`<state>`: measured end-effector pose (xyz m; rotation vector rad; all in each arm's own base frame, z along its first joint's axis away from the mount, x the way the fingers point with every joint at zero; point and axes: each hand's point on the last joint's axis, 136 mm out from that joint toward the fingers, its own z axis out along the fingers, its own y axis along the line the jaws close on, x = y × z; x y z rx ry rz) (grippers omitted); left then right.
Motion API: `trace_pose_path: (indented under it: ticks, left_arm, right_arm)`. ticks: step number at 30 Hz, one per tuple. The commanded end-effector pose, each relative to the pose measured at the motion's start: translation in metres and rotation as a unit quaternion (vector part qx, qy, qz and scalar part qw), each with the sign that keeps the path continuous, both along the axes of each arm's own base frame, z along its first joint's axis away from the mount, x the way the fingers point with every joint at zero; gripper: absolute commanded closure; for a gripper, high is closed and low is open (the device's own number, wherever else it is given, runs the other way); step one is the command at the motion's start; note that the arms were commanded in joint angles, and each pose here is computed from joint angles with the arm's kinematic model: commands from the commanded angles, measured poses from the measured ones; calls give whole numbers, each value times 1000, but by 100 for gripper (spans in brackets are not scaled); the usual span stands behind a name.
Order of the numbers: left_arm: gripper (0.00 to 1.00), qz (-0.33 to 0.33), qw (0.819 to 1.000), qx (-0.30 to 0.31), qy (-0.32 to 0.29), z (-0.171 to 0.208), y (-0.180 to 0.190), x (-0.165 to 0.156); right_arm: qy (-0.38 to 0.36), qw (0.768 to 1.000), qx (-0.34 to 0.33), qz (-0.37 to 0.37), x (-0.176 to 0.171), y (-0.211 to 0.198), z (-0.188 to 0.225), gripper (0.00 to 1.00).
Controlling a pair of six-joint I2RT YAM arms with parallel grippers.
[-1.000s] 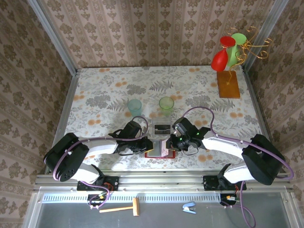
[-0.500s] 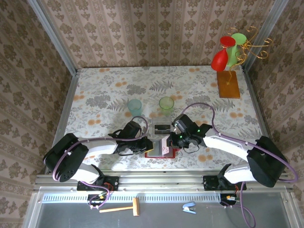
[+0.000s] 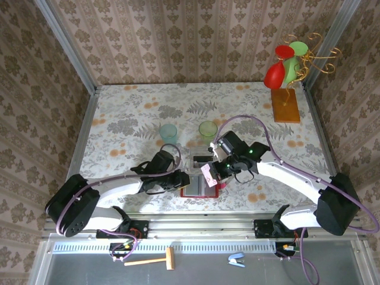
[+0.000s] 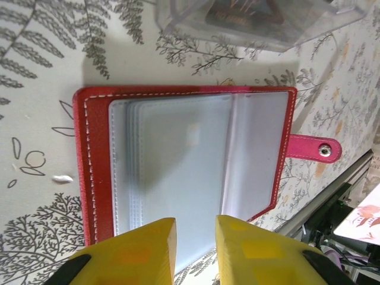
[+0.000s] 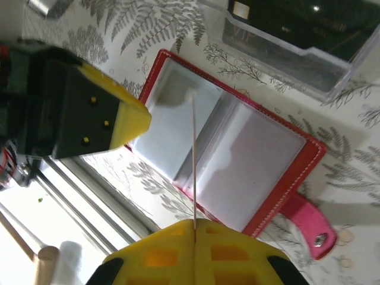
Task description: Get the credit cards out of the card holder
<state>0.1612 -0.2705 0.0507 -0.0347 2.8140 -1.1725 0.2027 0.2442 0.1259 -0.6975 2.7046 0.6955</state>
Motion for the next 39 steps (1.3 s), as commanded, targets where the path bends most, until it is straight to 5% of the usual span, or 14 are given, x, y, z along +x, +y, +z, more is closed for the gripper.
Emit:
trace_pose_path:
  ticks: [1,7,17,28,39]
  left_arm:
    - [75,10,1000,8,-13,5,5,5]
    - [74,17,1000,2,-17,10,11,8]
    - [74,35,999,-2,-24,18,21,18]
    - [72,59,998,-10,-22,20,38,31]
    - [71,66,997,-19,-17,20,43,35]
  right_arm:
    - [-68,986,-63,135,-4,-17,7,99]
    - [-108,948,-142,264,9,-28,9,100]
    - [-95,906,-175,375,38,-19,13,100]
    - [-90,890,-173,412,99,-9,22,100]
    - [-55,882,-149,443,124,9,11,100]
